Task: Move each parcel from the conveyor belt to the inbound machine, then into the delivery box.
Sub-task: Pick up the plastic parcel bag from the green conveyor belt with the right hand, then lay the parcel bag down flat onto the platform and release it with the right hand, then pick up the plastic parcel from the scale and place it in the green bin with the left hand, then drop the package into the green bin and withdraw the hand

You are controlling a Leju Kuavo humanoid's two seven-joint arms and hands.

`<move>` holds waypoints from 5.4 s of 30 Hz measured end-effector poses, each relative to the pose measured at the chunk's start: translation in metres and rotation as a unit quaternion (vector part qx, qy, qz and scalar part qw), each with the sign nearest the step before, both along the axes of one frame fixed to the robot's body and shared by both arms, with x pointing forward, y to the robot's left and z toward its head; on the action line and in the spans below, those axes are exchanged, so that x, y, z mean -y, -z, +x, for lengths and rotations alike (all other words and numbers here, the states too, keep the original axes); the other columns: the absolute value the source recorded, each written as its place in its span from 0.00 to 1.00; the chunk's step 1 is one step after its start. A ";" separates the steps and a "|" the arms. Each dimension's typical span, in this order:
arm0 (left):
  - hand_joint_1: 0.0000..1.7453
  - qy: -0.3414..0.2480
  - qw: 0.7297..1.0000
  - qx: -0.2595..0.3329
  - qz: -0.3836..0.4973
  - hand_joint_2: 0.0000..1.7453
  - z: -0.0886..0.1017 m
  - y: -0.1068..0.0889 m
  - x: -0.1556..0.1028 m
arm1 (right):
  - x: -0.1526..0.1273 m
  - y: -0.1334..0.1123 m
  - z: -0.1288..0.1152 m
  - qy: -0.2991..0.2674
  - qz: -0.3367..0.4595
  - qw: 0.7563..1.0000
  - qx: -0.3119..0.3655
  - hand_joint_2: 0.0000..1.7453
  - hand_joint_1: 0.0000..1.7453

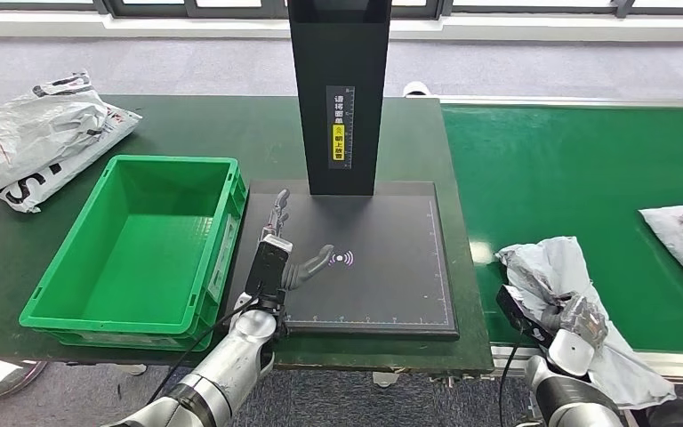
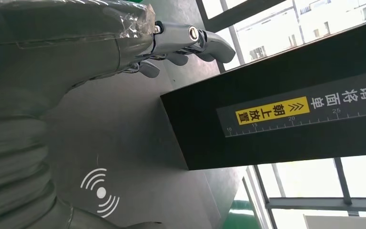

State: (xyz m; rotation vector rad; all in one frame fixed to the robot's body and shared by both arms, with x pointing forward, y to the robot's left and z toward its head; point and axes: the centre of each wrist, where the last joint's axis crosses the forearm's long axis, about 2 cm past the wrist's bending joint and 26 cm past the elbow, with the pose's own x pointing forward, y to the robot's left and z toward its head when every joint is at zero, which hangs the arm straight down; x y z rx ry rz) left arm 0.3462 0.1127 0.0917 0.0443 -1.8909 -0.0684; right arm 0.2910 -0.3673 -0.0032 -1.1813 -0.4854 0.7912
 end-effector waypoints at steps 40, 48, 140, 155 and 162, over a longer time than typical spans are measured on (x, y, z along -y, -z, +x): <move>0.00 -0.020 0.999 0.033 0.019 1.00 0.001 -0.008 -0.001 | -0.187 -0.143 0.040 -0.352 0.138 0.745 0.550 1.00 1.00; 0.00 -0.018 0.999 0.036 0.016 1.00 0.004 -0.011 -0.001 | -0.187 -0.145 0.041 -0.343 0.142 0.747 0.552 1.00 1.00; 1.00 -0.095 0.914 0.141 0.368 1.00 0.061 -0.078 -0.037 | -0.178 -0.096 0.050 -0.232 0.414 0.672 0.568 1.00 0.00; 1.00 -0.467 0.705 0.009 0.533 1.00 0.089 -0.124 -0.193 | -0.171 -0.092 0.044 -0.224 0.408 0.678 0.569 1.00 0.00; 1.00 -0.451 0.668 -0.034 0.591 1.00 0.084 -0.093 -0.231 | -0.167 -0.090 0.038 -0.228 0.401 0.679 0.570 1.00 0.00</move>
